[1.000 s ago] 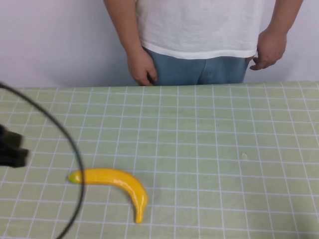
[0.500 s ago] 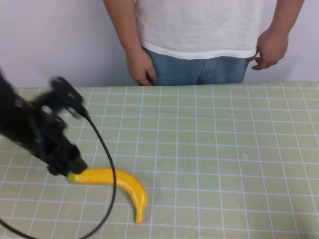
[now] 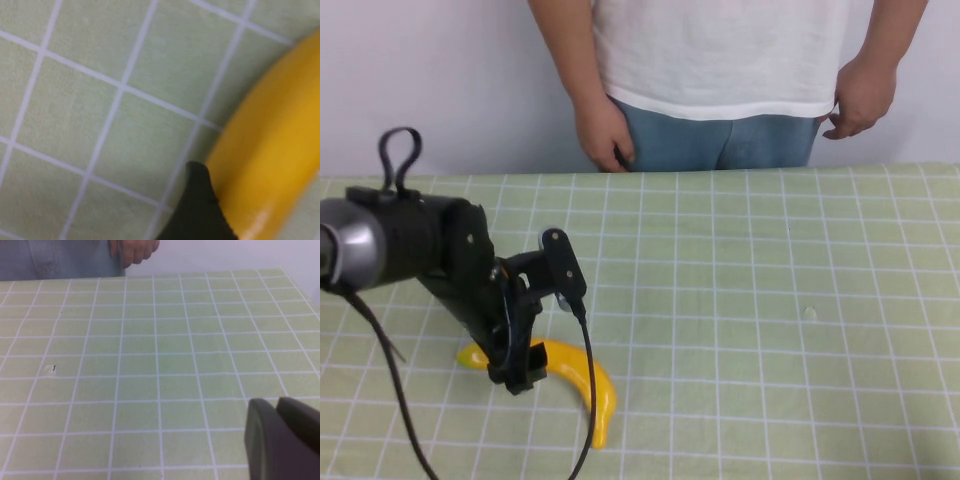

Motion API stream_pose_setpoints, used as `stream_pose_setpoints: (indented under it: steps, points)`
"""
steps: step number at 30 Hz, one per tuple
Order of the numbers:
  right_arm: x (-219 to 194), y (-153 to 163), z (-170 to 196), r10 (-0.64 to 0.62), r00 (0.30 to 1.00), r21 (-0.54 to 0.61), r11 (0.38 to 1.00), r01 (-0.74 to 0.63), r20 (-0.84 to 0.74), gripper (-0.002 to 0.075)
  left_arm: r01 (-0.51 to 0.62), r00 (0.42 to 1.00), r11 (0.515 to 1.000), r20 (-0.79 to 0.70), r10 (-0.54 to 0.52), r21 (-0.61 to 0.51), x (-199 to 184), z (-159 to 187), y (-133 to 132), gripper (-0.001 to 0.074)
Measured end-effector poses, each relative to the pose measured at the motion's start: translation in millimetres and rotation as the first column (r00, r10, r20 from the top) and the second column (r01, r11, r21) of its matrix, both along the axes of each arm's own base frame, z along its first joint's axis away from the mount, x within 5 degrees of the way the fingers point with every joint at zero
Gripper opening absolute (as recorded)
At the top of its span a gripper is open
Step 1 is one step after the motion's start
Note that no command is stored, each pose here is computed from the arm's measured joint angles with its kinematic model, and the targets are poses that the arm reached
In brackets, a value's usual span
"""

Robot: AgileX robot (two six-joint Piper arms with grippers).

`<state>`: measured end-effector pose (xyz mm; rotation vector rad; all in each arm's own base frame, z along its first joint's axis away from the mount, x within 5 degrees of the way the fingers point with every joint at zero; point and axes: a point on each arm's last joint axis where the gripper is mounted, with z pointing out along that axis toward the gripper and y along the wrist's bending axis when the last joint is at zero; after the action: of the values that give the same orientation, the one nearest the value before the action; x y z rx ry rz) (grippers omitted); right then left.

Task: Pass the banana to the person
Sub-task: Pick up the banana, then hand the grabbed banana to the person

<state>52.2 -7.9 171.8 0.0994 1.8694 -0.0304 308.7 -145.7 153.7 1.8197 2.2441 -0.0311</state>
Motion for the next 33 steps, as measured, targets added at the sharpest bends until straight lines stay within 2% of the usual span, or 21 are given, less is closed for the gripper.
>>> stream_pose_setpoints:
  steps: [4, 6, 8, 9, 13, 18, 20, 23, 27, 29, 33]
  points:
    - [0, 0, 0, 0.000, 1.000, 0.000, 1.000, 0.000, 0.000, -0.0008, -0.021, 1.000, 1.000, 0.004, 0.021, 0.021, 5, -13, 0, 0.0439]
    - [0, 0, 0, 0.000, 1.000, 0.000, 1.000, 0.000, 0.000, -0.0007, -0.059, 0.998, 0.997, 0.000, 0.059, 0.039, 6, -17, 2, 0.0367]
    - [0, 0, 0, 0.000, 1.000, 0.000, 1.000, 0.000, 0.000, -0.0007, -0.103, 0.995, 0.993, 0.012, 0.102, 0.065, 7, -17, 5, 0.0264]
    - [0, 0, 0, 0.000, 1.000, 0.000, 1.000, 0.000, 0.000, -0.0007, -0.116, 0.993, 0.990, 0.017, 0.115, 0.073, 8, -17, 6, 0.0284]
    - [0, 0, 0, 0.000, 1.000, 0.000, 1.000, 0.000, 0.000, -0.0007, -0.160, 0.986, 0.983, 0.064, 0.155, 0.086, 8, -4, 10, 0.0277]
    - [0, 0, 0, 0.000, 1.000, 0.000, 1.000, 0.000, 0.000, -0.0007, -0.287, 0.943, 0.958, 0.170, 0.286, -0.018, 8, 40, 24, 0.0277]
    - [0, 0, 0, 0.000, 1.000, 0.000, 1.000, 0.000, 0.000, -0.0007, -0.351, 0.898, 0.929, 0.236, 0.370, -0.119, 8, 65, 29, 0.0277]
    - [0, 0, 0, 0.000, 1.000, 0.000, 1.000, 0.000, 0.000, -0.0007, -0.390, 0.828, 0.880, 0.314, 0.464, -0.271, 4, 109, 33, 0.0277]
    - [0, 0, 0, 0.000, 1.000, 0.000, 1.000, 0.000, 0.000, -0.0007, -0.406, 0.771, 0.815, 0.325, 0.548, -0.413, 2, 169, 31, 0.0277]
    - [0, 0, 0, 0.000, 1.000, 0.000, 1.000, 0.000, 0.000, -0.0007, -0.396, 0.783, 0.810, 0.302, 0.543, -0.432, -1, 196, 25, 0.0277]
    - [0, 0, 0, 0.000, 1.000, 0.000, 1.000, 0.000, 0.000, -0.0007, -0.348, 0.864, 0.850, 0.215, 0.455, -0.396, -5, 223, -4, 0.0277]
